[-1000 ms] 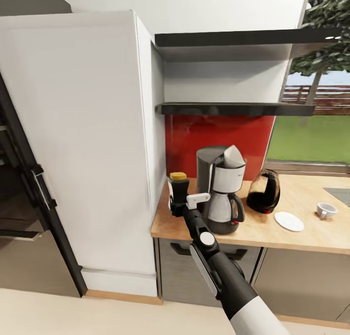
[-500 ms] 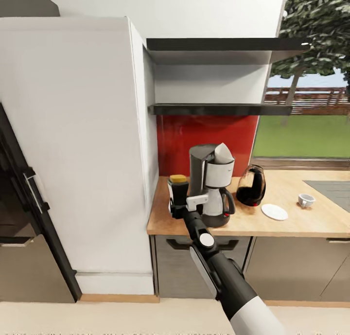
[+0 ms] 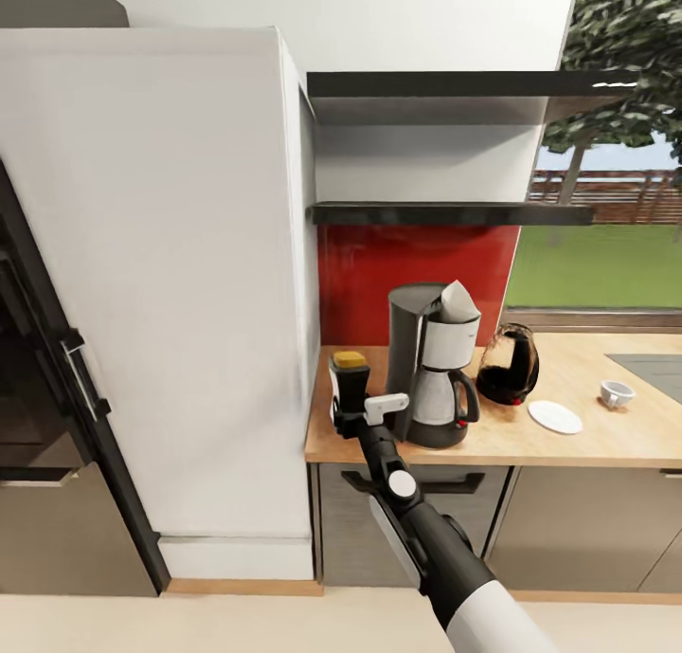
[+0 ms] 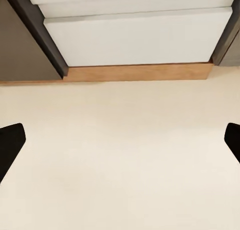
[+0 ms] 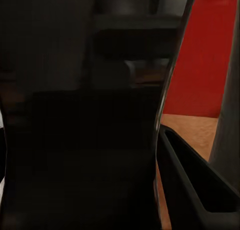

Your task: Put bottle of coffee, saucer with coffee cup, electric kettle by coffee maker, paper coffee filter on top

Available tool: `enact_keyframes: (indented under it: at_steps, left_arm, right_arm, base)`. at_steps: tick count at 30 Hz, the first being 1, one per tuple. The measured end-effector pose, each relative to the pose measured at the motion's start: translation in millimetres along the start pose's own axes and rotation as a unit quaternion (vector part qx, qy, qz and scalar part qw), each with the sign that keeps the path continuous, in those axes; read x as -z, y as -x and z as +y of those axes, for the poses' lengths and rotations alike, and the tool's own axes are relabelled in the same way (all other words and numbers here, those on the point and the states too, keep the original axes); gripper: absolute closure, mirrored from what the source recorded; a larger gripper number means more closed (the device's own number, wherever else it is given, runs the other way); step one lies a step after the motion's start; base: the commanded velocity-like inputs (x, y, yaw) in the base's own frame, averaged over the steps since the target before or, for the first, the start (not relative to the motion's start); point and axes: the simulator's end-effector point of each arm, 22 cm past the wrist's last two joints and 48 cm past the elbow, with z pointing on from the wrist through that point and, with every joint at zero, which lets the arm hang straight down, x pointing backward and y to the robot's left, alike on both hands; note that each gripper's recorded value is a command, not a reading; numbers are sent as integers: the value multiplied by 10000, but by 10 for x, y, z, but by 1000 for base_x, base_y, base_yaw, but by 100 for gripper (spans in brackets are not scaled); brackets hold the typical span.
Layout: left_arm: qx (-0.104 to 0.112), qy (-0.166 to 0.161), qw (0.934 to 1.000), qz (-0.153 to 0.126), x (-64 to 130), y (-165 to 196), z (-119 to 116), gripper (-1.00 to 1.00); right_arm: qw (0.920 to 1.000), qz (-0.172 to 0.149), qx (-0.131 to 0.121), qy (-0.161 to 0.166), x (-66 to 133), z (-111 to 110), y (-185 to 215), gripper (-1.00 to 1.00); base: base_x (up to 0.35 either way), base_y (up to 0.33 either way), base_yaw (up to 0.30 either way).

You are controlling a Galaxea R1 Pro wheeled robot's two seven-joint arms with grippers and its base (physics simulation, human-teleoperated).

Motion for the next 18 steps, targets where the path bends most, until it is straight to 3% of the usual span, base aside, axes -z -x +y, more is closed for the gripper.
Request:
enact_keyframes:
  at_steps: [6,12,18]
  left_arm:
    - [-9,11,10000,9,2,-5,19,-100]
    - [-7,8,10000,11,7,-11,14,-100]
    - [-9,13,10000,13,8,-13,21,-100]
  right_arm:
    - [9999,-146,-24,-37,9,-24,-6,100]
    - [9988,-69,-16,-484,27,-222,-83,100]
    - [9986,-43,-10,-519,28,-239,-110,100]
  base:
    - [1,2,0]
    - [92,0,0]
    - [45,0,0]
